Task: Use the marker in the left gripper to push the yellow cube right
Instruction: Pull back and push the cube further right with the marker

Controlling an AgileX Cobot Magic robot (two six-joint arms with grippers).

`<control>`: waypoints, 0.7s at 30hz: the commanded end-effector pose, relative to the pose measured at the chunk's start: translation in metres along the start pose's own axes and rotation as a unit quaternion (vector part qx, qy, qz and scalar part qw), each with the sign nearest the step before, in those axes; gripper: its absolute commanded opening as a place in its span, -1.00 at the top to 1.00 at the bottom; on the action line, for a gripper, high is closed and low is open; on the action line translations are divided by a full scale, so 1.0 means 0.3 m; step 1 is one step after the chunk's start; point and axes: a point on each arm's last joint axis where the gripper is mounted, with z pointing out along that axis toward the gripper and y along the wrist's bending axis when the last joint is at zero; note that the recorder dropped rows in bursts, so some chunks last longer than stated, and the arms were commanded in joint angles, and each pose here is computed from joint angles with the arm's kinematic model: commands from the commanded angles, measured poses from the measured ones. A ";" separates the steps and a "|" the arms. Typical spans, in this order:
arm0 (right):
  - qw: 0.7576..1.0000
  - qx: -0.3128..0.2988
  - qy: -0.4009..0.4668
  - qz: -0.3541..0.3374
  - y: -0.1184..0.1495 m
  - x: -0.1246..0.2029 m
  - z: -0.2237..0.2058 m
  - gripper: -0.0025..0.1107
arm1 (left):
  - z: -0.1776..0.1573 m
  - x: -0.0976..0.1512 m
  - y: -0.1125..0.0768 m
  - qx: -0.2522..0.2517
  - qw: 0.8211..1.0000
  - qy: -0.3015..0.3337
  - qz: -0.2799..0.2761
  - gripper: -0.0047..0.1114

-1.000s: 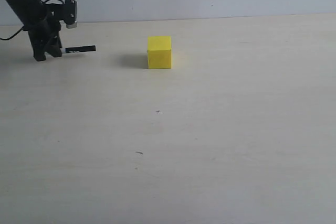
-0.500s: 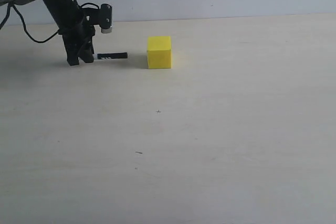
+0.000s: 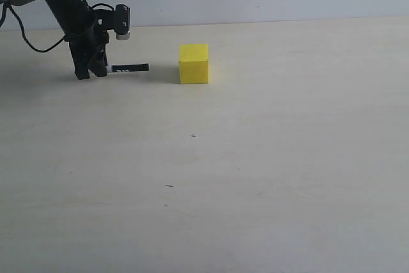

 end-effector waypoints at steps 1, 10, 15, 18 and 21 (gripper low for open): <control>1.000 0.000 -0.004 -0.002 0.000 0.002 -0.001 0.96 | -0.007 0.001 0.001 0.001 1.000 -0.003 -0.003 0.92; 1.000 0.000 -0.004 -0.002 0.000 0.002 -0.001 0.96 | -0.007 0.001 0.002 -0.001 1.000 -0.003 -0.003 0.92; 1.000 0.000 -0.004 -0.002 0.000 0.002 -0.001 0.96 | -0.007 -0.006 0.005 -0.007 1.000 -0.008 -0.004 0.92; 1.000 0.000 -0.004 -0.002 0.000 0.002 -0.001 0.96 | -0.006 -0.027 0.002 -0.010 1.000 -0.013 -0.001 0.92; 1.000 0.000 -0.004 -0.002 0.000 0.002 -0.001 0.96 | -0.004 -0.060 -0.007 -0.009 1.000 -0.015 0.009 0.92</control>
